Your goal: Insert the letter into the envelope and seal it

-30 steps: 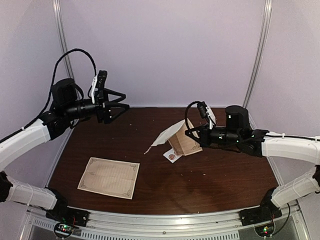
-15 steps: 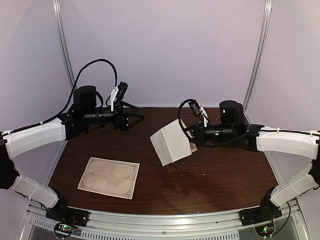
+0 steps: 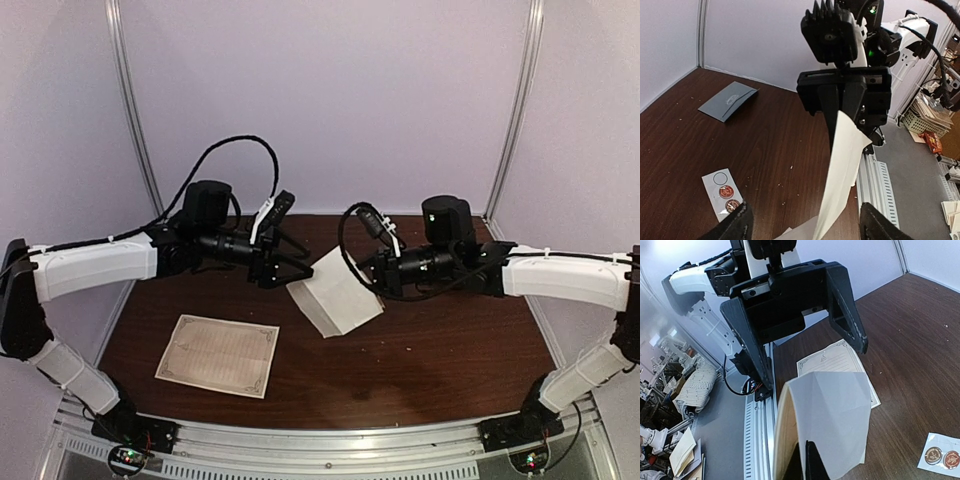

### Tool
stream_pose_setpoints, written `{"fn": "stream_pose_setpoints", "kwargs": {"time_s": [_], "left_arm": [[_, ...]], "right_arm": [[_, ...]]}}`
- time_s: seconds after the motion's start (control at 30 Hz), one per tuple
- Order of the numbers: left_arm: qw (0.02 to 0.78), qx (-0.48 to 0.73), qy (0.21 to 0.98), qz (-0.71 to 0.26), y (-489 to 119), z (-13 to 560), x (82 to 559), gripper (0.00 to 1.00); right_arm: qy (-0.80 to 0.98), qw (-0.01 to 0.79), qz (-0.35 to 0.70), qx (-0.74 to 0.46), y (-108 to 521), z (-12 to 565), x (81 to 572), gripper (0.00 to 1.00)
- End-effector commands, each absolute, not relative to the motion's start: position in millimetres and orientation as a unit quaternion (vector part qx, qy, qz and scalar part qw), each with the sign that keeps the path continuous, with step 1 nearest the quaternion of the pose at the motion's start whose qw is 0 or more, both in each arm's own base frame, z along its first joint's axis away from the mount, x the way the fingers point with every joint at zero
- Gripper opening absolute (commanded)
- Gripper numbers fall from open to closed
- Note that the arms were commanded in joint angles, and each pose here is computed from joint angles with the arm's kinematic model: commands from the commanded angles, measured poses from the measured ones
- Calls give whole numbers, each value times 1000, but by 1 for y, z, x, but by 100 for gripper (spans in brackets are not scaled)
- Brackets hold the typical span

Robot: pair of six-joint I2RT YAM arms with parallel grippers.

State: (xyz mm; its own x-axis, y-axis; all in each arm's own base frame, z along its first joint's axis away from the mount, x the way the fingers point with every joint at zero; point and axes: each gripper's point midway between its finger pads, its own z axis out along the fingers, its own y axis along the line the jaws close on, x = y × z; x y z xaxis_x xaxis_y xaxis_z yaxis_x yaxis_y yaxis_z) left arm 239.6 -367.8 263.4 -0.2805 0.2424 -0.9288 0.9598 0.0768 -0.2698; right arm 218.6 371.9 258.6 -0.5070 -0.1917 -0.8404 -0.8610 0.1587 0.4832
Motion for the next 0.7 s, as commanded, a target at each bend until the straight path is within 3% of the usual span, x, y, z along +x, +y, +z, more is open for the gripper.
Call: {"fn": "stream_pose_setpoints", "kwargs": {"time_s": [0.0,0.2,0.47,0.67], "left_arm": [[348,502,612,-502,-377,266,228,68],[330,512,610,-506,-380,261,222,44],[326,511,618,-501,-381,257,225,42],[325,511,618,-501,-381,256,225,24]], "right_arm": [[683,314,526,-398,377,262,215,0],[681,330,520,-395,377,269,219,0],[672,351,520,-394,375,283,220,0],[672,355,518,-393,374,285,220,0]]}}
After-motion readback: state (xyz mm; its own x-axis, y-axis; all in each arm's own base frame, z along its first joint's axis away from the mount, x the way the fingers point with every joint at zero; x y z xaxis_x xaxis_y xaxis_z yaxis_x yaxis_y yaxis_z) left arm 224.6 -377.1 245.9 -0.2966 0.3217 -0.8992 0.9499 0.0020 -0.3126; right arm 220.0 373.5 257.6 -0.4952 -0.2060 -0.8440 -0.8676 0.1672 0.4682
